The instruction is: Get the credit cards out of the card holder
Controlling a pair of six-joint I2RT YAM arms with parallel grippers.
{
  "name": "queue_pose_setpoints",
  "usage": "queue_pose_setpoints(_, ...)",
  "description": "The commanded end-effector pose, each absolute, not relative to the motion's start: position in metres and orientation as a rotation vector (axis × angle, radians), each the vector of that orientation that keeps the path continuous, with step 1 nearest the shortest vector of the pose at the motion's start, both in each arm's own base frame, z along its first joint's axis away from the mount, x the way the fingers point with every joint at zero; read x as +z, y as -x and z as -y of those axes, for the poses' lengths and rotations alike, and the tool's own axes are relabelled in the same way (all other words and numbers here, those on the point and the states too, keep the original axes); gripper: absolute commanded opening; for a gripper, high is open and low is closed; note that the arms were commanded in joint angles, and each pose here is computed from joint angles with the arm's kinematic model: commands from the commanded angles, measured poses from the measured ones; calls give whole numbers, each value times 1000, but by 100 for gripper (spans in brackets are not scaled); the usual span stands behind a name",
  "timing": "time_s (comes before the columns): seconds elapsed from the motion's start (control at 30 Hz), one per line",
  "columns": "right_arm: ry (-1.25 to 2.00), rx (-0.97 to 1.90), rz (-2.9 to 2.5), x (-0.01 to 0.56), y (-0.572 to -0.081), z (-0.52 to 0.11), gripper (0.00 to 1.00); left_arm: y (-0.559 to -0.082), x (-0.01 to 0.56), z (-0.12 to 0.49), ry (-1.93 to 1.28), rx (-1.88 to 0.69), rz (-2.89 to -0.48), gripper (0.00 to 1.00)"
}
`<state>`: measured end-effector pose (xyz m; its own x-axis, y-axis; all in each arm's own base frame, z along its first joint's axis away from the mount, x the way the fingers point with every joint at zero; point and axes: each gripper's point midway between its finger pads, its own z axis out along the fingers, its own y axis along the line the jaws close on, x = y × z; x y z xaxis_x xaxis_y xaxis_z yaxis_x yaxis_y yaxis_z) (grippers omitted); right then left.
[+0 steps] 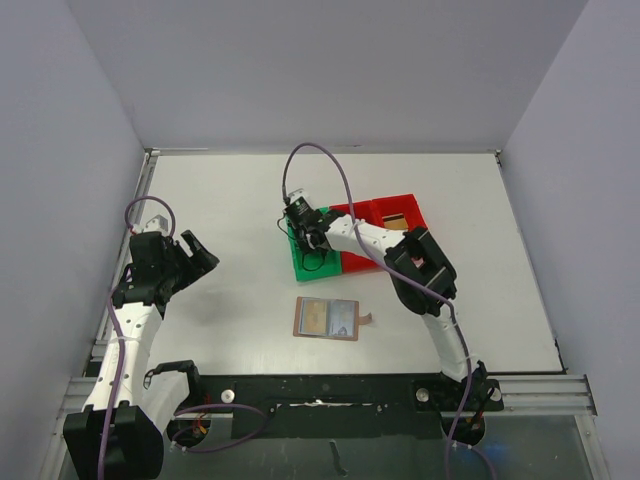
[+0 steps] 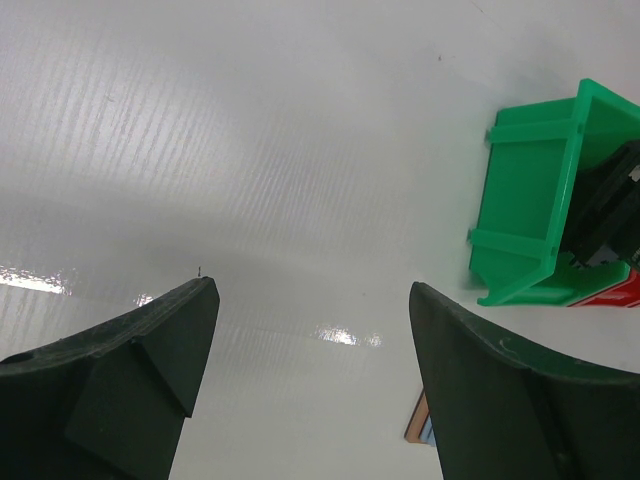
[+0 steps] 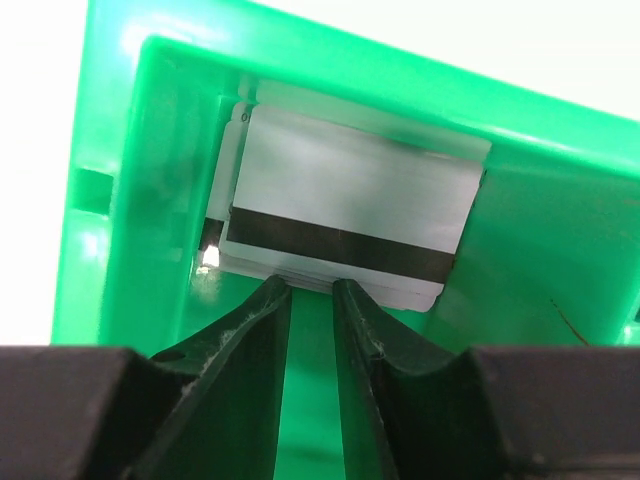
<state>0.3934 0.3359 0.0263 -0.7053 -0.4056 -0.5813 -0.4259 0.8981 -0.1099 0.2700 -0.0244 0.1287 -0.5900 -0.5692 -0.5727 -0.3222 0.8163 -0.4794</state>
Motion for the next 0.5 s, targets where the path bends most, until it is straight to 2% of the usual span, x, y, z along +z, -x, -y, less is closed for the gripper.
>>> queue_pose_setpoints(0.0, 495, 49, -2358, 45, -419, -344, 26, -281, 144, 24, 607, -440, -2179, 76)
queue_pose_setpoints(0.2, 501, 96, -2333, 66, -422, -351, 28, -281, 143, 23, 608, -438, -2181, 76)
queue_pose_setpoints(0.4, 538, 228, -2230, 133, -407, -363, 42, -282, 143, 25, 602, -452, -2184, 76)
queue_pose_setpoints(0.47, 544, 276, -2208, 150, -399, -364, 44, -282, 143, 27, 595, -460, -2186, 76)
